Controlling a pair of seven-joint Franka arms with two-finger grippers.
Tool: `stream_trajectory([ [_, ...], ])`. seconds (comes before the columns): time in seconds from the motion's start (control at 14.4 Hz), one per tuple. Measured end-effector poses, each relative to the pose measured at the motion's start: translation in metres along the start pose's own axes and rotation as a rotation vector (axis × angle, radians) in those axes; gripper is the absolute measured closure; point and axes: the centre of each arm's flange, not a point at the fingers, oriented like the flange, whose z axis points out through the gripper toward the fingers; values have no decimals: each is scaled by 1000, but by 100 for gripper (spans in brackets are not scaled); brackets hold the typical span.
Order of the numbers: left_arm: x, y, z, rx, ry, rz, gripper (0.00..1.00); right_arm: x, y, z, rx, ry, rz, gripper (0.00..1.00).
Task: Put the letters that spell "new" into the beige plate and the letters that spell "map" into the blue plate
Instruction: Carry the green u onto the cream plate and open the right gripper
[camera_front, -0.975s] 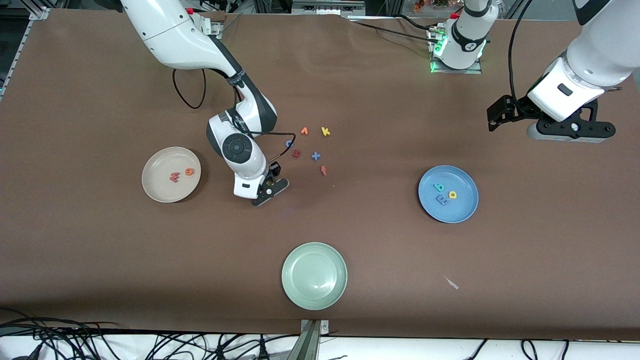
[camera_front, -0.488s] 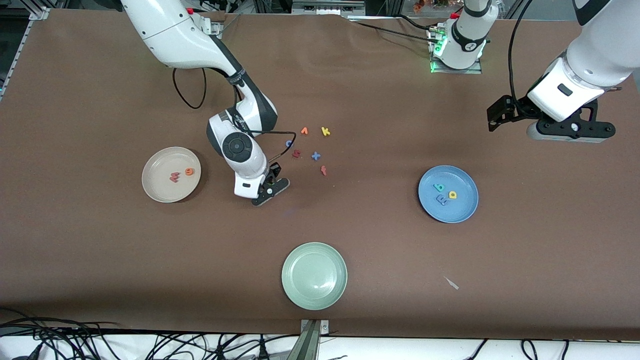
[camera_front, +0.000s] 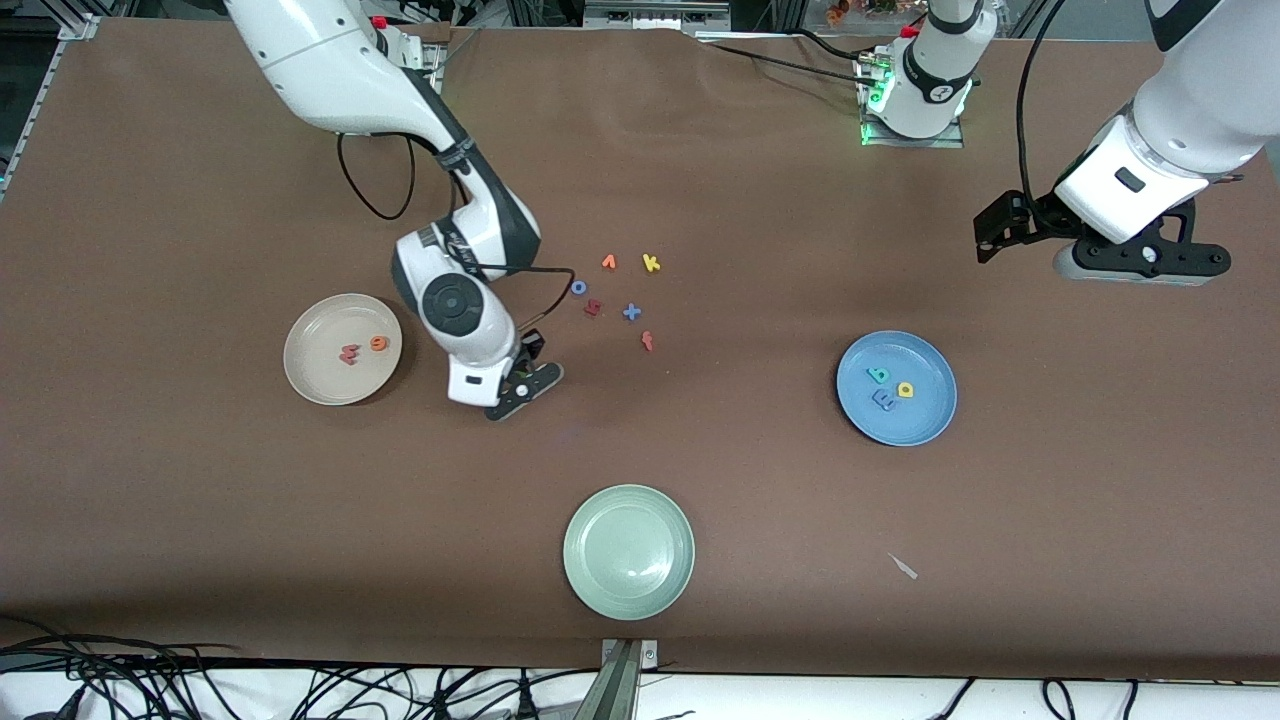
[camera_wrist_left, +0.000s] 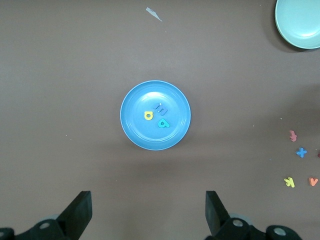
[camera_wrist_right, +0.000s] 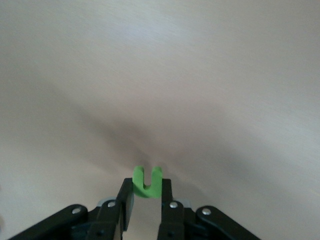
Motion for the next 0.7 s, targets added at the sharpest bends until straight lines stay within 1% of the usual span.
stream_trajectory([
  [0.21,0,0,0,0,0,0,0,-26,52,-22,-3,-81,13,74],
  [0.49,0,0,0,0,0,0,0,-68,117,-17,1,-227,57,74],
  [0.7,0,0,0,0,0,0,0,-93,143,-12,19,-322,105,74],
])
